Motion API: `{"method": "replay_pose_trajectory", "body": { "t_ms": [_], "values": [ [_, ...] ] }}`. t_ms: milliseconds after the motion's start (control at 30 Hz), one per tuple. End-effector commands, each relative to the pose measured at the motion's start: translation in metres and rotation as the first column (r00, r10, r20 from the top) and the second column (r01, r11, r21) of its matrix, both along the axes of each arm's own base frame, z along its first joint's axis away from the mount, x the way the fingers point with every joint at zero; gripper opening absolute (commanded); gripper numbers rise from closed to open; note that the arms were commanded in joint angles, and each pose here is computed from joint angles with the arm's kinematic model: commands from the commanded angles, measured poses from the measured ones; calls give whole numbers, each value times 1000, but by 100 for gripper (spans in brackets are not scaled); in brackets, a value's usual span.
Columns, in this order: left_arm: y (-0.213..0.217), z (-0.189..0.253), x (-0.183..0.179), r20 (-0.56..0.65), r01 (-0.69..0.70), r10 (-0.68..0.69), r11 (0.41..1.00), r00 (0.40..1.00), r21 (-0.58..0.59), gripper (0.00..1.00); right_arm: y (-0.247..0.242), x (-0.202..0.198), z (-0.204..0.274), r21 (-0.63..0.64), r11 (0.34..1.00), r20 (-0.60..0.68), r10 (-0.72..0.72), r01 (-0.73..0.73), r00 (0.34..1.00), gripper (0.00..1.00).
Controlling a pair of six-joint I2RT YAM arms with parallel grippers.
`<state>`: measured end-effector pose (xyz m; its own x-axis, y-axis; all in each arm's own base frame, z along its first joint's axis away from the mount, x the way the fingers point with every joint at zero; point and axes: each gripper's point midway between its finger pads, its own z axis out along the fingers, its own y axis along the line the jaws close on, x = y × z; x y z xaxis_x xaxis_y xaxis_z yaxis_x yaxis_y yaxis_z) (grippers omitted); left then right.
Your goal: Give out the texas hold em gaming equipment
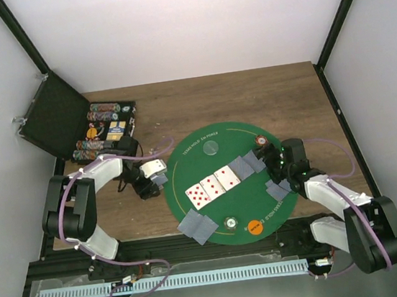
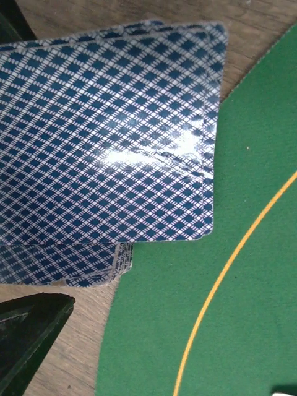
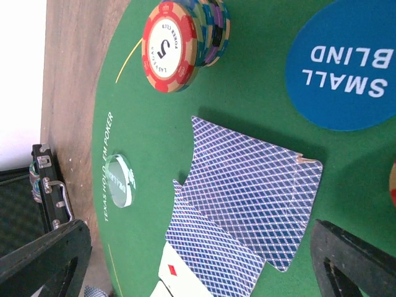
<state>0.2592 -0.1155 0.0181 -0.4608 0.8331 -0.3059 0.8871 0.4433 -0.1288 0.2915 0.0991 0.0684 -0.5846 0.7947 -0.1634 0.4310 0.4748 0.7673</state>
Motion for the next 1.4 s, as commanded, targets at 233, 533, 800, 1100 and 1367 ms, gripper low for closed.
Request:
{"method": "replay_pose_trajectory", "body": {
  "t_ms": [233, 533, 800, 1100, 1367],
  "values": [
    [1, 7, -11, -13, 9, -10, 1000, 1000, -12, 100, -9, 0, 16, -50, 999, 35, -14, 16, 999, 100],
    [-8, 52, -25, 6, 37, -37, 995, 999, -90, 100, -21, 20, 81, -309, 950, 217, 120, -49, 969, 100],
    [-24, 112, -6, 98, 1, 19, 980, 995, -197, 99, -24, 48, 180, -559, 828, 439, 323, -26, 838, 100],
    [35, 205, 135, 472, -446, 583, 811, 661, -378, 100, -117, 82, 237, -627, 733, 622, 267, 264, 736, 100],
    [139, 198, 165, 505, -580, 858, 458, 91, -674, 100, -144, 75, 174, -687, 628, 653, 314, 365, 689, 100]
  ]
}}
